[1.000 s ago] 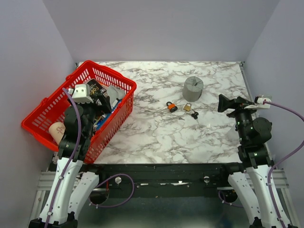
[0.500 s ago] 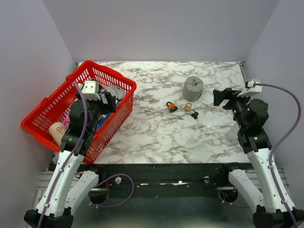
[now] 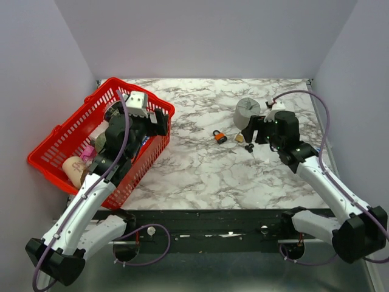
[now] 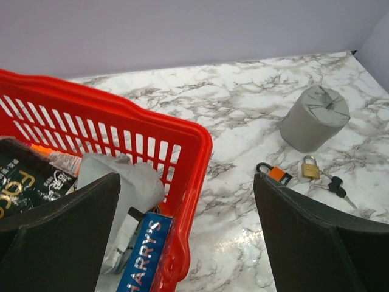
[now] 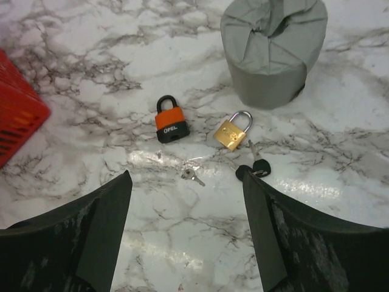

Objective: Unlock with the key

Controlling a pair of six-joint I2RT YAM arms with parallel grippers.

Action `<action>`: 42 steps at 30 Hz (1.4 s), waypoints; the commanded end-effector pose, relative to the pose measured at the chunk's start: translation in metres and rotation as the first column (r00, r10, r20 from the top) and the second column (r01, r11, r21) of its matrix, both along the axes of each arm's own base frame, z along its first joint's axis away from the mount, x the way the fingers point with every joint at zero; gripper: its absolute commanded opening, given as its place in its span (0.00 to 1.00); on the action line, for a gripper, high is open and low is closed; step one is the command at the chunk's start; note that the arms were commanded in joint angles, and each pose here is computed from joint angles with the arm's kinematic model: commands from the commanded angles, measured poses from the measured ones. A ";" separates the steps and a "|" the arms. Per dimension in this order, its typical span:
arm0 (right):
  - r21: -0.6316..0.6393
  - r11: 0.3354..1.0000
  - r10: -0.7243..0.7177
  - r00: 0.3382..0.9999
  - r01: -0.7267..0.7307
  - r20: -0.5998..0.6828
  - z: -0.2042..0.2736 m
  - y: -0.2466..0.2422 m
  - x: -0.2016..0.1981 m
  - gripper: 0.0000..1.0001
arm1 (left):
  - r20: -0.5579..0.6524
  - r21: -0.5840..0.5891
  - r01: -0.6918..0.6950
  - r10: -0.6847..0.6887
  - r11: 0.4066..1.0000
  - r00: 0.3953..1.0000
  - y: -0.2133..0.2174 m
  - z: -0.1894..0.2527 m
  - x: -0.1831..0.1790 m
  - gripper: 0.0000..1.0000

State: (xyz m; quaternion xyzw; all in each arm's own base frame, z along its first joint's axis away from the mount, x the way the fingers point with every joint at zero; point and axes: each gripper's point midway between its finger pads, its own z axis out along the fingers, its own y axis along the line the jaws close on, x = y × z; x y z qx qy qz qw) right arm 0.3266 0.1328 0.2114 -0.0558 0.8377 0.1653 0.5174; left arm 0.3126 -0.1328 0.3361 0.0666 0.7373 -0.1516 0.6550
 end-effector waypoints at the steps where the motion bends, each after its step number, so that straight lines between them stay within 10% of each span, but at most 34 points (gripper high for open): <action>1: 0.005 1.000 0.001 0.993 -0.001 -0.117 -0.037 0.017 0.007 0.82 | 0.016 -0.006 -0.079 0.079 0.997 0.997 0.015 -0.015 0.001 0.99; 20: -0.205 0.979 -0.086 0.911 0.002 -0.402 -0.162 0.056 0.044 0.54 | 0.032 -0.051 -0.044 0.045 0.998 0.998 0.011 -0.011 -0.008 0.99; 42: -0.335 0.941 -0.203 0.886 0.059 -0.417 -0.189 0.054 0.033 0.40 | 0.038 -0.062 -0.063 0.066 0.996 0.997 0.015 -0.008 -0.009 0.98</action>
